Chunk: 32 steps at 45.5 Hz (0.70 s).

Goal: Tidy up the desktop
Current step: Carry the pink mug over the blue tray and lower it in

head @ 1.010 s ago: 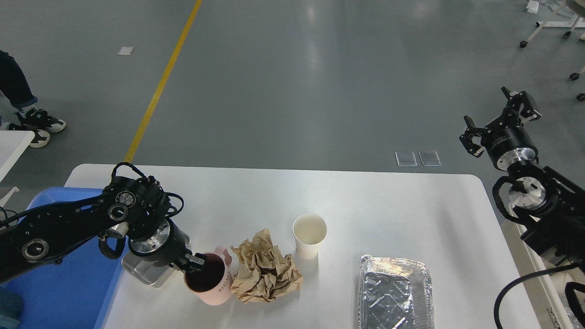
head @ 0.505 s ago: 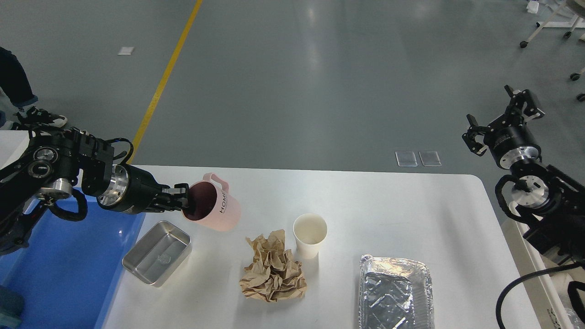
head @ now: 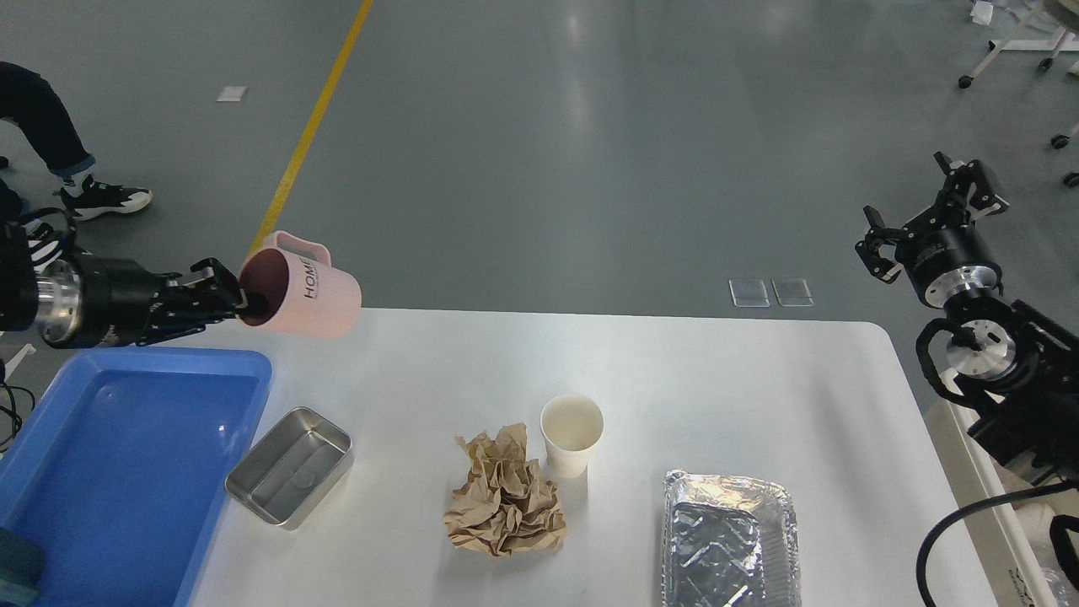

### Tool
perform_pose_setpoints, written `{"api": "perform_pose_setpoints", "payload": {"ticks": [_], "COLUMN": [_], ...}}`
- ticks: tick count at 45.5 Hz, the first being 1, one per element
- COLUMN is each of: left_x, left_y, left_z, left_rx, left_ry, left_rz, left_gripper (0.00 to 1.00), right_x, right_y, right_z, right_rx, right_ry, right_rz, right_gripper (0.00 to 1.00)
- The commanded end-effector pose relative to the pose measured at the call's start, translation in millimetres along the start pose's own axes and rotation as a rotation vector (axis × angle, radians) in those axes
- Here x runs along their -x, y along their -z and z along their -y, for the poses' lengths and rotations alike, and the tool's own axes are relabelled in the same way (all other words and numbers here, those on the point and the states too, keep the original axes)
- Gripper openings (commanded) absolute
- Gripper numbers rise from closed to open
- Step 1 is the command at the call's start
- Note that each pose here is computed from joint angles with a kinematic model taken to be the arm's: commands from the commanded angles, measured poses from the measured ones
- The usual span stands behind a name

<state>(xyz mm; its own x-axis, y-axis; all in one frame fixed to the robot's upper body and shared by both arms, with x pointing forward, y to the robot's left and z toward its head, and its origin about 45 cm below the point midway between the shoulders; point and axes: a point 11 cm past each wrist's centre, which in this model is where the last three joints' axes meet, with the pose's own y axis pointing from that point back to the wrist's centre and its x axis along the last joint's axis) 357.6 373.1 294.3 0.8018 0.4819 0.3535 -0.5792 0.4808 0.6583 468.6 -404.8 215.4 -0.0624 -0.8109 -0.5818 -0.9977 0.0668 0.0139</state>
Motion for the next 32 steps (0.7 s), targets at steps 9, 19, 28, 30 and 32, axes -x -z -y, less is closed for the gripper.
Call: {"api": "perform_pose_setpoints", "payload": {"ticks": [9, 19, 28, 30, 32], "left_x": [-35, -57, -59, -56, -55], "left_y": [63, 75, 75, 75, 70], "left_z": [-80, -112, -112, -104, -94], "left_rx": [0.029, 0.067, 0.161, 0.194, 0.234], "left_ry": [-0.266, -0.384, -0.429, -0.425, -0.416], "left_rz": [-0.223, -0.296, -0.351, -0.371, -0.386], "left_gripper": [0.0, 0.0, 0.0, 0.0, 0.0], "right_x": [2, 3, 2, 2, 2], "right_y": [0, -1, -1, 0, -1], "right_z": [1, 2, 1, 1, 1], "right_rx": [-0.001, 0.0, 0.001, 0.0, 0.001], "right_ry": [0.0, 0.003, 0.001, 0.001, 0.001], "right_rz": [0.001, 0.001, -0.002, 0.0, -0.002], "right_gripper": [1.0, 1.0, 1.0, 1.0, 1.0]}}
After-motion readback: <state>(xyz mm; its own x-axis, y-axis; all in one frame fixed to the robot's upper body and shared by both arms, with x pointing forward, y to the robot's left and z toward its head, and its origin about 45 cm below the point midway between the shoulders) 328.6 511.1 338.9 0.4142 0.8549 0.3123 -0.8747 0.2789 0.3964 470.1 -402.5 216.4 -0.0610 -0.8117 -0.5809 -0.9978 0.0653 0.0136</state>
